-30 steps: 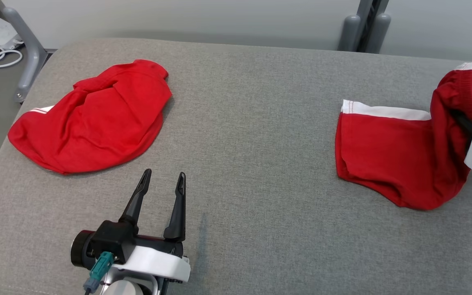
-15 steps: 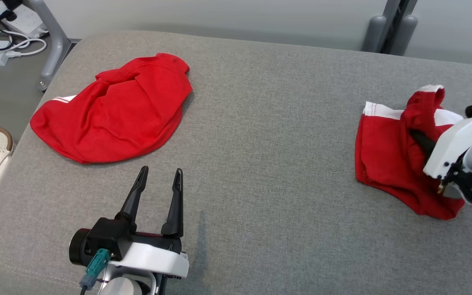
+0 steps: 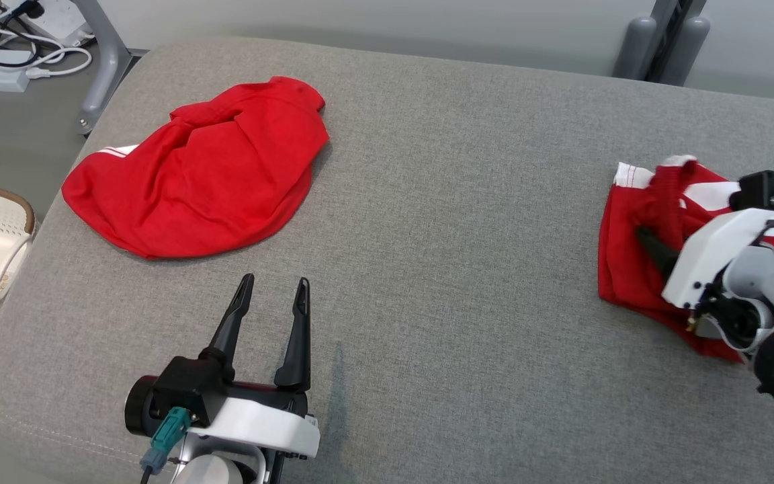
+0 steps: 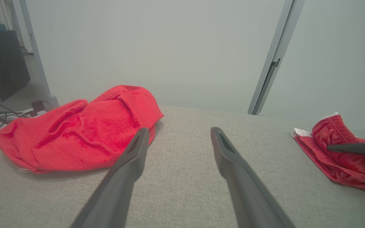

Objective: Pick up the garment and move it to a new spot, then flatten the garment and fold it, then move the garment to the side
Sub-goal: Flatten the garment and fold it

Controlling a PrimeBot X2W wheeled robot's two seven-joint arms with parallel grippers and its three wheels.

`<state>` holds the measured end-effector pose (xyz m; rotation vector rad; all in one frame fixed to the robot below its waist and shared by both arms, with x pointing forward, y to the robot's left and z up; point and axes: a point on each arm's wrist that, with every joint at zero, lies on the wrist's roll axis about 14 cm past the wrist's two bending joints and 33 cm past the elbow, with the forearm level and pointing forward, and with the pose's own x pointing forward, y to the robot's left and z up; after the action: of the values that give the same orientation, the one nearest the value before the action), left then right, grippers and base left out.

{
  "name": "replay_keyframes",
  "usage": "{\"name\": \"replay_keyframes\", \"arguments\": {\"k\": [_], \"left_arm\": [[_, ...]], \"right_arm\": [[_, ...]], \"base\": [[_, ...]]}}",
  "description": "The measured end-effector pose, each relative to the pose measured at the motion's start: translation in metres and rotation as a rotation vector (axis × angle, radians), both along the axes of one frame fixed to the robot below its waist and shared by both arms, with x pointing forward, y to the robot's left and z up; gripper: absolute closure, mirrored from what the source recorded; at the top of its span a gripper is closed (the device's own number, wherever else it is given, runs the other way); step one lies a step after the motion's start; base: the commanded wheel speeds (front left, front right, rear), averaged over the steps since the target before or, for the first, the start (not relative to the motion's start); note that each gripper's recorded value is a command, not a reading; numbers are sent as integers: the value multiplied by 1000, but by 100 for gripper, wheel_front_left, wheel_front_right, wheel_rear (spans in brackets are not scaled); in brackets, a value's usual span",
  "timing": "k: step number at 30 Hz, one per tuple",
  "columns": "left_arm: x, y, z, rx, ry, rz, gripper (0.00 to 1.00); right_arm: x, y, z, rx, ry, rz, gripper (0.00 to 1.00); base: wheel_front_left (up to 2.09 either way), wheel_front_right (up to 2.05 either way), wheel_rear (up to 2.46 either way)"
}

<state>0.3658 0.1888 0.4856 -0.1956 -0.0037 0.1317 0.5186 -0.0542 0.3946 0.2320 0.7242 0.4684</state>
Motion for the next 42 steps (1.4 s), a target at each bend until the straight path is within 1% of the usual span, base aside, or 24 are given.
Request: {"name": "replay_keyframes", "arguments": {"k": [7,12,15,17,20,21,23,26,31,33,34,36,39,42], "left_arm": [[-1,-2,2,-2,-8,-4,0],[-2,-9,6,-7,-21,-23,0],[-3,-12,9,-11,-31,-34,0],[-2,-15,12,-12,-41,-43,0],[-3,-20,13,-16,-47,-59,0],[-3,-20,13,-16,-47,-59,0],[-2,-24,16,-14,-57,-73,0],[-1,-30,21,-16,-73,-92,0],[0,-36,32,-18,-110,-111,0],[0,-37,37,-20,-126,-117,0],[0,-39,39,-21,-131,-122,0],[0,-43,42,-22,-141,-132,0],[2,-47,47,-20,-156,-146,0],[3,-52,49,-21,-164,-161,0]], "right_arm": [[-14,41,23,65,-54,89,0],[-30,61,38,70,-112,162,0],[-34,59,47,48,-165,182,0],[-33,49,53,27,-202,170,0],[-26,23,62,-34,-270,130,0],[-26,23,62,-34,-270,130,0],[-23,6,67,-61,-302,96,0],[-21,-12,81,-85,-388,71,0],[-21,-44,107,-165,-539,66,0],[-20,-55,124,-179,-593,55,0],[-18,-60,140,-190,-645,57,0],[-16,-73,171,-174,-738,15,0],[-29,-99,186,-169,-825,-52,0],[-50,-110,196,-176,-927,-88,0]], "base": [[0,0,0],[0,0,0],[0,0,0],[0,0,0],[0,0,0],[0,0,0],[0,0,0],[0,0,0],[0,0,0],[0,0,0],[0,0,0],[0,0,0],[0,0,0],[0,0,0]]}}
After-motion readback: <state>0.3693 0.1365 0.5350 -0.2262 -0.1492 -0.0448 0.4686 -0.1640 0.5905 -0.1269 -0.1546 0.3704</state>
